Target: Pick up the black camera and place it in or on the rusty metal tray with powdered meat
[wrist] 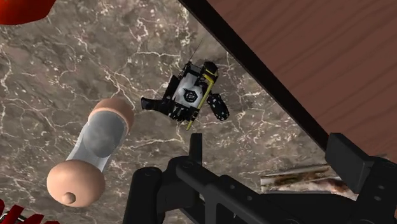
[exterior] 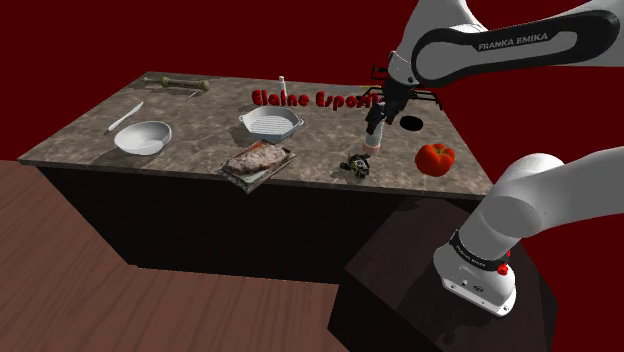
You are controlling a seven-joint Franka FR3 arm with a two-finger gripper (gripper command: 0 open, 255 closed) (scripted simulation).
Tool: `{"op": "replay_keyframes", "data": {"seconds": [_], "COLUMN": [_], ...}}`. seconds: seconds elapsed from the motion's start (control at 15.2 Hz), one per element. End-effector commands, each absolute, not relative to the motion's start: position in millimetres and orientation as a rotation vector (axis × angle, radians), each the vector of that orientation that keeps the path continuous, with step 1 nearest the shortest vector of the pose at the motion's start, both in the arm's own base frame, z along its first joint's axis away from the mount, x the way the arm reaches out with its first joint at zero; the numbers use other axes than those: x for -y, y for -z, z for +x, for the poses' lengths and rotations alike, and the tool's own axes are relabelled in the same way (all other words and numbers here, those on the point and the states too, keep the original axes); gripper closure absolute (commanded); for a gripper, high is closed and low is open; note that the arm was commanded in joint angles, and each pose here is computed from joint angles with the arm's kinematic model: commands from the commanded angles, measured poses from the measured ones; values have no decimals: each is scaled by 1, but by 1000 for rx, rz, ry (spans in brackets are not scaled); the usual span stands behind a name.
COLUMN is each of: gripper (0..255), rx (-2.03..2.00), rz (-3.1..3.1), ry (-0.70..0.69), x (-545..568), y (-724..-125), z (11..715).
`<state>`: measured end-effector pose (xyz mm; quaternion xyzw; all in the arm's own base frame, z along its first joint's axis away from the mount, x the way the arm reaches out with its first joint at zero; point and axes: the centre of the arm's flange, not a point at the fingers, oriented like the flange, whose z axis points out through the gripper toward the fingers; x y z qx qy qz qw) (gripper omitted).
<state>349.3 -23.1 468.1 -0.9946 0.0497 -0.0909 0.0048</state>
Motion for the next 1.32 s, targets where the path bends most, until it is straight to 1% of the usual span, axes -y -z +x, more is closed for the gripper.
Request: {"op": "replay_keyframes", "data": {"seconds": [0.0,0.86,1.25], "gripper": [0,0,0], "rx": [-207,-534,-539], "rz": [-3116,-3101,-3101], "ry": [301,378,380], "x": [29,67,69], "y": [-440,-277,-248], "z": [352,376,382]}}
